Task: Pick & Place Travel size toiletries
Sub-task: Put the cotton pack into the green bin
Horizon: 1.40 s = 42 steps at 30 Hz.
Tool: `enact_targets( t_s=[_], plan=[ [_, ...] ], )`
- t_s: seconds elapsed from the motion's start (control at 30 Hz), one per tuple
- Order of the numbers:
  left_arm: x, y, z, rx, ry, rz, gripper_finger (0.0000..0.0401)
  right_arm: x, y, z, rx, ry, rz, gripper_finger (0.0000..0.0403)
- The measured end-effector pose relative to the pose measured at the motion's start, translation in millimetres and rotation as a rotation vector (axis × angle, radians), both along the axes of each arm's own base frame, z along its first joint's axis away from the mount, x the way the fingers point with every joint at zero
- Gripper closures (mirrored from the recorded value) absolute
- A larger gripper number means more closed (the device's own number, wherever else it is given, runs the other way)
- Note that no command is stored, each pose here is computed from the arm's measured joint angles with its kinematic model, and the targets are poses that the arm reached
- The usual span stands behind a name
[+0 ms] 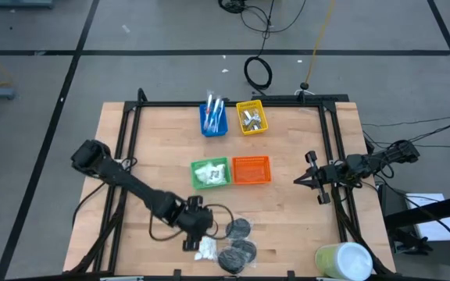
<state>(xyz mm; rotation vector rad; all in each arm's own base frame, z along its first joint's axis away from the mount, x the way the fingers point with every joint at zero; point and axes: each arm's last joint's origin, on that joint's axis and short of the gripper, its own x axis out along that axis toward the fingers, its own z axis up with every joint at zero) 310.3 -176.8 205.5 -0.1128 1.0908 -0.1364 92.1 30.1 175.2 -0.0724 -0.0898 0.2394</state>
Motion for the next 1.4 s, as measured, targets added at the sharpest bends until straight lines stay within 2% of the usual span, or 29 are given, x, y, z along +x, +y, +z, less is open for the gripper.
enact_targets(
  t_s=[0.27,0.47,0.63,0.77,1.07,1.27,1.4],
  plan=[
    [5.1,-28.0,-35.4,-0.055,0.036,0.018,0.0160,0.0,0.0,0.0,0.000,0.000,0.000,0.0403],
    [10.0,-27.9,-54.8,-0.084,0.105,0.032,0.0160,0.0,0.0,-0.1,0.000,0.001,0.000,0.0403],
    [12.9,-24.2,-55.7,-0.085,0.105,0.031,0.0165,0.0,0.0,-0.1,0.000,0.001,0.000,0.0403],
    [12.9,-23.2,-55.8,-0.078,0.107,0.017,0.0209,0.0,0.0,-0.1,0.000,0.001,0.000,0.0403],
    [14.3,-10.5,-56.4,-0.117,0.197,0.018,0.0382,0.0,0.0,0.0,0.000,0.000,0.000,0.0403],
    [4.3,5.4,-41.4,-0.054,0.257,0.049,0.0395,0.0,0.0,-0.1,0.000,0.001,0.000,0.0403],
    [-3.0,15.8,-11.5,-0.002,0.170,0.055,0.0396,0.0,0.0,-0.1,0.000,0.001,0.000,0.0403]
  ],
)
